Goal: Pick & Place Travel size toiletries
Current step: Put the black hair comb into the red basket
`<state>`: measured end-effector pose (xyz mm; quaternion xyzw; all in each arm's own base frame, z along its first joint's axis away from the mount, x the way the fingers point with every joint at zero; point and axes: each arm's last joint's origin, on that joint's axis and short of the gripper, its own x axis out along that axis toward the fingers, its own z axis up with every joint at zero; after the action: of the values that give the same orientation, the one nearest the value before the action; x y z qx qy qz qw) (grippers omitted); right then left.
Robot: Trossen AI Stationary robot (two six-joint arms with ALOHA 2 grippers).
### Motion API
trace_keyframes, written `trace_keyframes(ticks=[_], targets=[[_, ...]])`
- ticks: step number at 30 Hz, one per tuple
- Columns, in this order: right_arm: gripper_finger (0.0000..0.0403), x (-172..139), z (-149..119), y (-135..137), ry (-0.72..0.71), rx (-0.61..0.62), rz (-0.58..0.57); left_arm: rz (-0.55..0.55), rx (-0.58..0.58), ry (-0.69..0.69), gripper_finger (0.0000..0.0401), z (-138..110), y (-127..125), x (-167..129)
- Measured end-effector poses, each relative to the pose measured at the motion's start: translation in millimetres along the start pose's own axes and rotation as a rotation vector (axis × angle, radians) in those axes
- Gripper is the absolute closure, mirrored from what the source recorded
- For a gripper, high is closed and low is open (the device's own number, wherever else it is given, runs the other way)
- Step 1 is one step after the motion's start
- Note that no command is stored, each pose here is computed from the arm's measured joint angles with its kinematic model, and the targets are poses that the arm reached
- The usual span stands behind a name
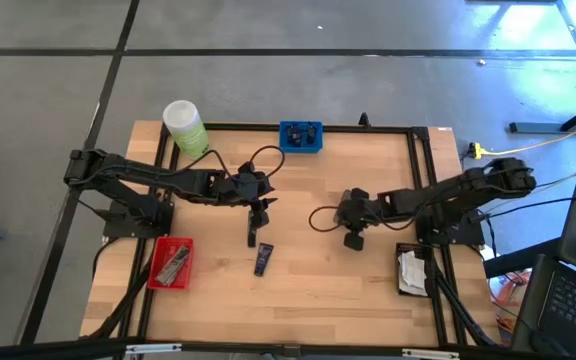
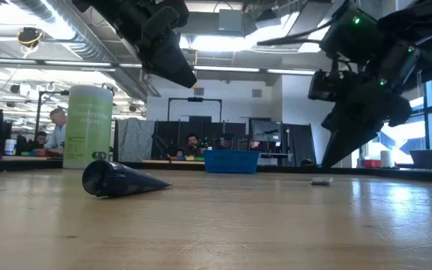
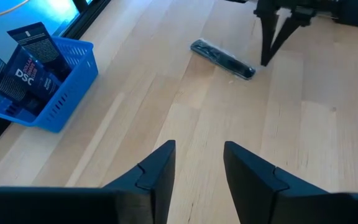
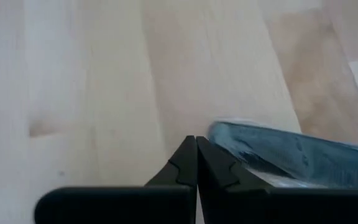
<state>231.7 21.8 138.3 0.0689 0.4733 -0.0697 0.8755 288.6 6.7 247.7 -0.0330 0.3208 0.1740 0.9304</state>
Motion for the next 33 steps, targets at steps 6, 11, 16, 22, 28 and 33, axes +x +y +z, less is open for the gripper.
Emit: trace_keyframes(ticks=[6,11,16,22,28,33], targets=[[0.0402,-0.7,0.0,5.6,-0.012,-0.002,0.016,-0.001,-0.005,-0.002,0.0265,0.2,-0.1,0.1],[0.0400,-1.0,0.1,5.9,-0.027,0.004,-0.028,-0.003,-0.087,-0.010,0.0267,1.0,-0.2,0.1],[0.0364,-1.3,2.1,3.8,-0.065,0.020,-0.108,-0.003,-0.091,-0.009,0.0265,0.9,-0.2,0.1],[0.0300,-0.7,6.5,-12.3,-0.104,0.147,-0.233,-0.003,-0.091,-0.009,0.0268,0.9,-0.2,0.1],[0.0234,1.1,10.3,-38.6,-0.086,0.325,-0.233,-0.003,-0.094,-0.009,0.0267,0.9,-0.3,0.1],[0.0206,0.5,0.7,-56.0,0.023,0.436,-0.282,-0.006,-0.091,-0.010,0.0269,0.7,-1.5,-0.3]])
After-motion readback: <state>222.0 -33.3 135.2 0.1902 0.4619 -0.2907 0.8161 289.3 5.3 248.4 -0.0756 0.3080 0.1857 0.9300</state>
